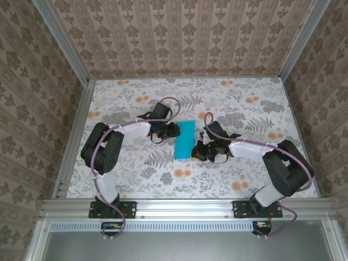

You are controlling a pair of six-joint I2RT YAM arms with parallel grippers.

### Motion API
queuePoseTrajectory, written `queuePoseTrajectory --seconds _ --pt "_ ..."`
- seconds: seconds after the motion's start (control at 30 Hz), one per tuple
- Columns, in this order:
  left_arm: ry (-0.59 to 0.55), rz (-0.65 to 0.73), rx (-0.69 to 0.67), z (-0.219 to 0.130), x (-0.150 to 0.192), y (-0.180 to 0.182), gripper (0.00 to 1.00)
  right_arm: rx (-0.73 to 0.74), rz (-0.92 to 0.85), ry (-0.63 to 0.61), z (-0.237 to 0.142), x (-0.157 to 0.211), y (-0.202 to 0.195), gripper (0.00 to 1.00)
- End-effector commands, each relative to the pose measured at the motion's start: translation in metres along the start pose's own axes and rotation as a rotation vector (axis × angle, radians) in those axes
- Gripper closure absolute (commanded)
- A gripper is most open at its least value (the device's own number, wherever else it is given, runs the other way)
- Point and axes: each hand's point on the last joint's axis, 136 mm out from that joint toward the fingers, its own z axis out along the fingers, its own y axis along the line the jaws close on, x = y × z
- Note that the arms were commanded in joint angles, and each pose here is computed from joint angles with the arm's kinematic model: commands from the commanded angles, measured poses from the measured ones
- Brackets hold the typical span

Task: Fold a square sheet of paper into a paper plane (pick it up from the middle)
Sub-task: Move the paper to the center of the table, then third fold the triangle at the center of the table.

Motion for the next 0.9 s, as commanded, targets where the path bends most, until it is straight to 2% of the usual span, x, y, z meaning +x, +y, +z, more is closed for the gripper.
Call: queuePoseTrajectory --seconds 0.0,0.17,0.33,0.6,0.7,0.87 --pt "-0.003 0.038 0.063 0.003 -0.007 -0.019 0.72 0.007 0.012 0.044 -0.002 0.01 -0.005 0.99" --pt "-0.011 0.036 0.052 0.005 -0.009 -0.018 0.76 0.002 0.025 0.039 0.001 0.004 -0.003 0.99" --pt "-0.065 0.042 -0.029 -0.007 -0.014 -0.007 0.77 -0.005 0.033 0.03 0.004 -0.002 0.0 0.98" --pt "-0.087 0.09 0.061 -0.015 -0.012 -0.028 0.74 -0.006 0.032 0.027 0.008 -0.009 0.004 0.97" --pt "-0.061 0.089 0.082 -0.006 -0.008 -0.032 0.79 -0.005 0.032 0.027 0.009 -0.01 0.005 0.97" --pt "-0.012 0.058 0.027 0.013 0.0 -0.017 0.87 -0.006 0.039 0.027 0.01 -0.013 0.005 0.97"
